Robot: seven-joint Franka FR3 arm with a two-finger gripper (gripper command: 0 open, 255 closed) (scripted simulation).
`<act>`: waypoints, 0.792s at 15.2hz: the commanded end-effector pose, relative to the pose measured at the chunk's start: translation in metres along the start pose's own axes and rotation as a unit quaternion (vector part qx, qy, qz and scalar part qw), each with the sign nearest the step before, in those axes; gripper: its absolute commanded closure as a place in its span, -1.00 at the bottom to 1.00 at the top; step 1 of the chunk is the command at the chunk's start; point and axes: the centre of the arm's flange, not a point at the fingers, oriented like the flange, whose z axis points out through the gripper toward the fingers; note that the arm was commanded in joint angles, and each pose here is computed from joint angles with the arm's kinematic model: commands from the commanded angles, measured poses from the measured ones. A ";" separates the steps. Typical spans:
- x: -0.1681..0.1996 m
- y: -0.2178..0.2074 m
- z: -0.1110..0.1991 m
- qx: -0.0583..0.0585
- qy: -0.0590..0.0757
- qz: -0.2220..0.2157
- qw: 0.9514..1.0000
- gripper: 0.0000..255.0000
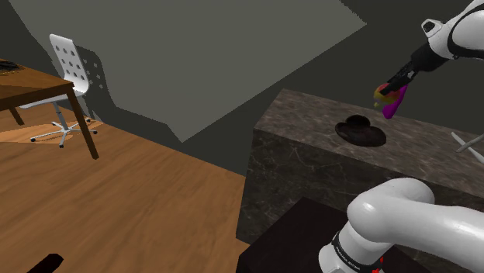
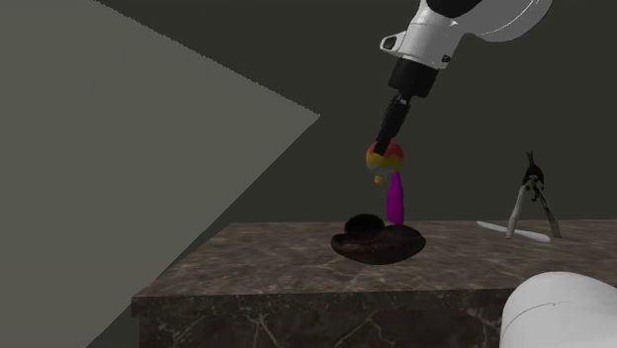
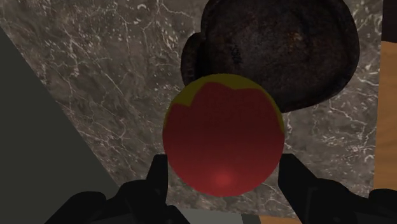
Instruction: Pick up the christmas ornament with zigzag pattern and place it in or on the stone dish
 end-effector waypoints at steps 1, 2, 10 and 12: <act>-0.011 -0.006 -0.001 0.000 0.000 0.000 1.000 1.00; -0.013 -0.008 0.004 0.000 0.000 0.000 1.000 1.00; -0.030 -0.022 0.040 0.000 0.000 0.000 1.000 1.00; -0.034 -0.026 0.049 0.000 0.000 0.000 1.000 1.00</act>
